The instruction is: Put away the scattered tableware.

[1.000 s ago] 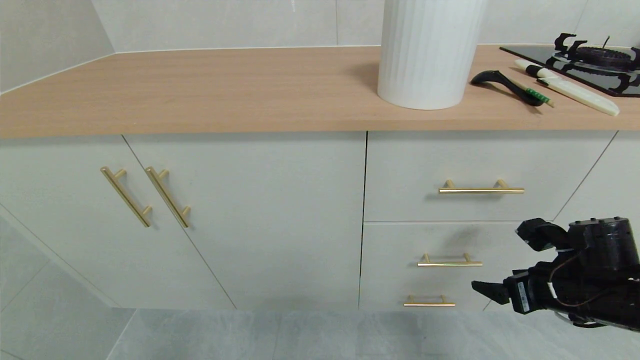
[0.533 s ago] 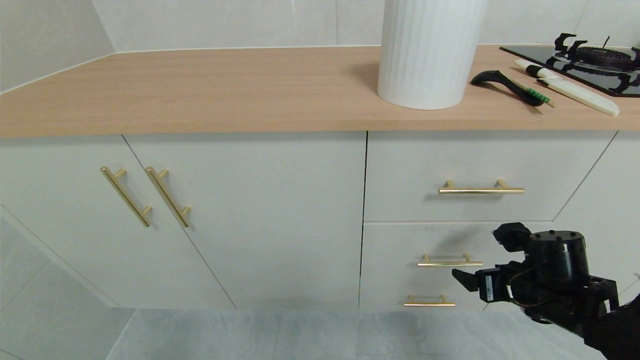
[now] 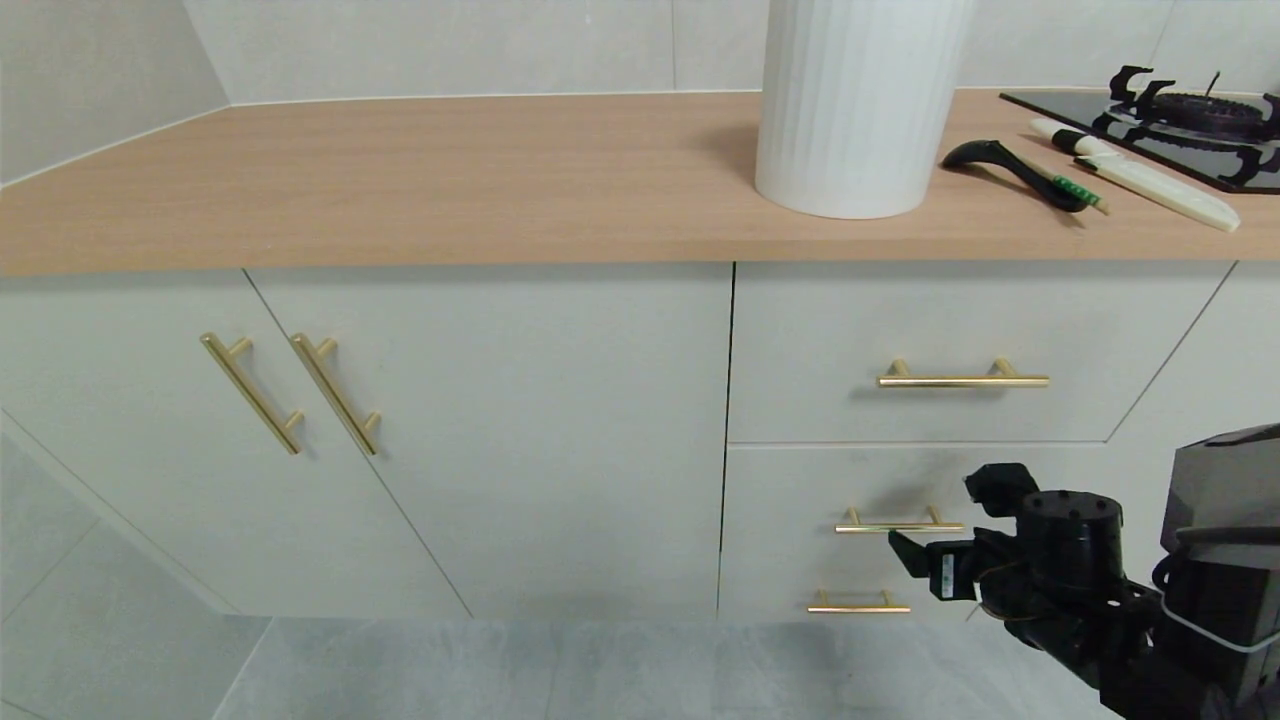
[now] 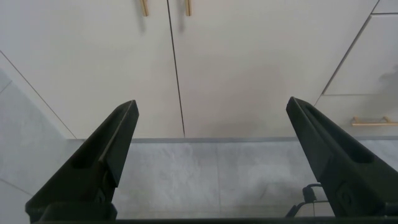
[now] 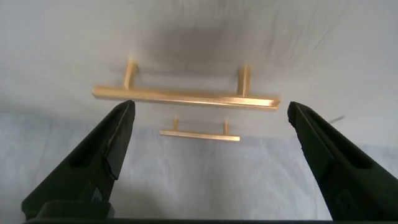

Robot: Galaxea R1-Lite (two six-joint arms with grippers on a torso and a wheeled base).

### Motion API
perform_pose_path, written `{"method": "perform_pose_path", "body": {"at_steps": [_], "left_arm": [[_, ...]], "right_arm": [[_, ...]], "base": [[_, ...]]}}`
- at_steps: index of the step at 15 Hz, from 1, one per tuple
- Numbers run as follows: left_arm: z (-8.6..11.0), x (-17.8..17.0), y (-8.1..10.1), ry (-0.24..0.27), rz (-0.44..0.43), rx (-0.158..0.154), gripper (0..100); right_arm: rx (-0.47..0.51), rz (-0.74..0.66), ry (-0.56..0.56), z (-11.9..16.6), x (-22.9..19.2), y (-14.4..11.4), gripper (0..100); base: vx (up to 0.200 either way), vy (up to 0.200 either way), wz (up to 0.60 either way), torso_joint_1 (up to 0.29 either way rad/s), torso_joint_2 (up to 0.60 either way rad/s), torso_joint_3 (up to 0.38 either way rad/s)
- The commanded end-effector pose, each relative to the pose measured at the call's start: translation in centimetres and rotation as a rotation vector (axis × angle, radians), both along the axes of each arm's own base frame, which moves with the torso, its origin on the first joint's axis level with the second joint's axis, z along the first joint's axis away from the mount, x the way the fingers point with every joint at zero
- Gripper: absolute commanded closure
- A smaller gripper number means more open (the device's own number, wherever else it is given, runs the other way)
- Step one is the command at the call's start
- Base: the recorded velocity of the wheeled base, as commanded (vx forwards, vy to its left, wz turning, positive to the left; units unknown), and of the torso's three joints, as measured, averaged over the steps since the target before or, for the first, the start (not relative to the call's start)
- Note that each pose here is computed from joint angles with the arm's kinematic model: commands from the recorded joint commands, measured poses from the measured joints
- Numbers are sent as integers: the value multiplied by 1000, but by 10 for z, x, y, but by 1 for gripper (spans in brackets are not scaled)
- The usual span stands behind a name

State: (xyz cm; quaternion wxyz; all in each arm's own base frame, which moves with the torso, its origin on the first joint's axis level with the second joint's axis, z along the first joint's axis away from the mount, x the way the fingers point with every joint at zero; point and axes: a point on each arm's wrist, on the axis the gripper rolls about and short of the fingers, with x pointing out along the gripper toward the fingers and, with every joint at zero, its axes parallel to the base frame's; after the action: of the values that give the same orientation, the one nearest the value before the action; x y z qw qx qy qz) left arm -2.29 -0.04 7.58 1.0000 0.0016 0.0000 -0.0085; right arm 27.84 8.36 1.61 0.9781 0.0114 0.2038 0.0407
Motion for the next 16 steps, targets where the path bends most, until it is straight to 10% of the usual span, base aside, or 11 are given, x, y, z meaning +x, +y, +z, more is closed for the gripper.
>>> {"method": "perform_pose_path", "body": {"at_steps": [1, 16], "left_arm": [[0, 0, 0, 2, 0, 0, 0], [0, 0, 0, 2, 0, 0, 0]], "right_arm": [[-7, -4, 20, -7, 1, 0, 0], [16, -87, -40, -19, 31, 8, 0]], "base": [[0, 0, 0, 0, 0, 0], [0, 0, 0, 0, 0, 0]]}}
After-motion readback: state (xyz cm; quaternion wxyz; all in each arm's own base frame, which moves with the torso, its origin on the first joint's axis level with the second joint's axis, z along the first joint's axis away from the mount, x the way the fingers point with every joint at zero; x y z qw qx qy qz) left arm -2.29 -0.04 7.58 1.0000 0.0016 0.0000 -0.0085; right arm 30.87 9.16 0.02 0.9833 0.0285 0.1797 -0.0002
